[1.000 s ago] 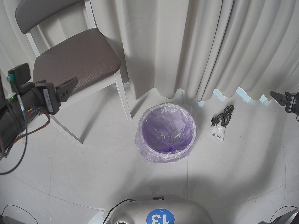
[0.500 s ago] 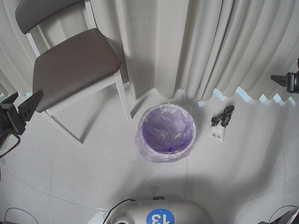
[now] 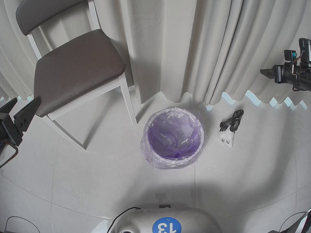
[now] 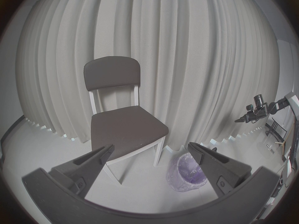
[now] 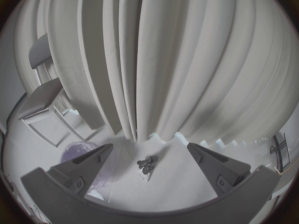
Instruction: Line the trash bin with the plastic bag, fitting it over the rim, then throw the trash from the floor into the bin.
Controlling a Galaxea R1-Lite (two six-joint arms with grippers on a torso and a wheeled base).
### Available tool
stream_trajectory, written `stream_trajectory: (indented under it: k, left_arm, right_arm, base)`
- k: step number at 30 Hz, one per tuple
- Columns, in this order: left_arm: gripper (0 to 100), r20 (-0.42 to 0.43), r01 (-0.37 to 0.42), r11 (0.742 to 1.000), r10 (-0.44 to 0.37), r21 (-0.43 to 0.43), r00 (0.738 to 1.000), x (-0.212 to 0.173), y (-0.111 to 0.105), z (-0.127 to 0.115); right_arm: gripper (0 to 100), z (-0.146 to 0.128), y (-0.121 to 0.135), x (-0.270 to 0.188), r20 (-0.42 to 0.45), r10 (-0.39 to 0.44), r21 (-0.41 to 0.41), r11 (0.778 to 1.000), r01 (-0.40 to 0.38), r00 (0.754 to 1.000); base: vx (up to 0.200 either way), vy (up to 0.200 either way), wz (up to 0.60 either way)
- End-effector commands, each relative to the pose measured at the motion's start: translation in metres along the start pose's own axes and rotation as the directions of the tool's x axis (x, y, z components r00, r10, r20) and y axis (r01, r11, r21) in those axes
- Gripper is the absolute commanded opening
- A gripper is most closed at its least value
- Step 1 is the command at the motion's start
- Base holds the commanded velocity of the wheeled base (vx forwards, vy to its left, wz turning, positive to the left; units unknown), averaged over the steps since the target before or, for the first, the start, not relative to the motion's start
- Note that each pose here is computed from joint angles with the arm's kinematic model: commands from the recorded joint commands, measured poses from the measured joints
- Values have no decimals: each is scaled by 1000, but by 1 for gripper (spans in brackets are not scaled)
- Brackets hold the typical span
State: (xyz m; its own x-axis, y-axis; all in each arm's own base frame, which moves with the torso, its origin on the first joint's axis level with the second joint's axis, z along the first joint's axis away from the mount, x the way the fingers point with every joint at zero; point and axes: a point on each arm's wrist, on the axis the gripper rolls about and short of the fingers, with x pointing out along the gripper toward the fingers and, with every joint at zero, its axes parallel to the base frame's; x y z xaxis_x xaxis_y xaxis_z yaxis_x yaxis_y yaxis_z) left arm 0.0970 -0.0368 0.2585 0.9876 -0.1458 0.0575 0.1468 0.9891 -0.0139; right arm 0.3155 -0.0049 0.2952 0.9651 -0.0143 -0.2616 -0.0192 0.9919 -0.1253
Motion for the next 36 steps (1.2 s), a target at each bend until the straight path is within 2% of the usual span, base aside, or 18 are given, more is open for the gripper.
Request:
stream_trajectory:
  k: [1, 9, 13, 19, 26, 28, 32, 36]
  left_arm:
    - [100, -16, 13, 1000, -13, 3, 1000, 2, -2, -3]
    - [100, -39, 13, 1000, -12, 8, 999, 6, -3, -7]
    - [100, -64, 13, 1000, -12, 12, 998, 9, -4, -13]
    - [100, -63, 47, 999, -47, -3, 997, 9, -4, -15]
    - [100, -93, 61, 998, -61, 6, 994, 10, -5, -23]
    - [100, -105, 65, 998, -63, 16, 993, 10, -5, -26]
    - [100, -131, 65, 998, -62, 17, 989, 15, -7, -30]
    - [100, -112, 65, 998, -63, 13, 992, 15, -7, -29]
  right_arm:
    - [100, -24, 3, 34, -95, 15, 16, 1000, -14, 995]
    - [100, -52, 5, 57, -188, 34, 75, 997, -20, 982]
    - [100, -71, 7, 44, -237, 41, 77, 997, -23, 971]
    - [100, -82, 15, 0, -120, 70, 74, 995, -62, 990]
    - [100, -101, 20, -25, -23, 77, 62, 995, -76, 997]
    - [100, -106, 21, -16, -16, 95, 62, 994, -94, 995]
    - [100, -126, 30, 32, -78, 134, 72, 989, -129, 988]
    - [100, -149, 39, 76, -78, 136, 103, 986, -128, 988]
  base:
    - [0, 0, 0]
    - [0, 0, 0]
    - [0, 0, 0]
    - [0, 0, 0]
    - [0, 0, 0]
    - [0, 0, 0]
    - [0, 0, 0]
    - [0, 0, 0]
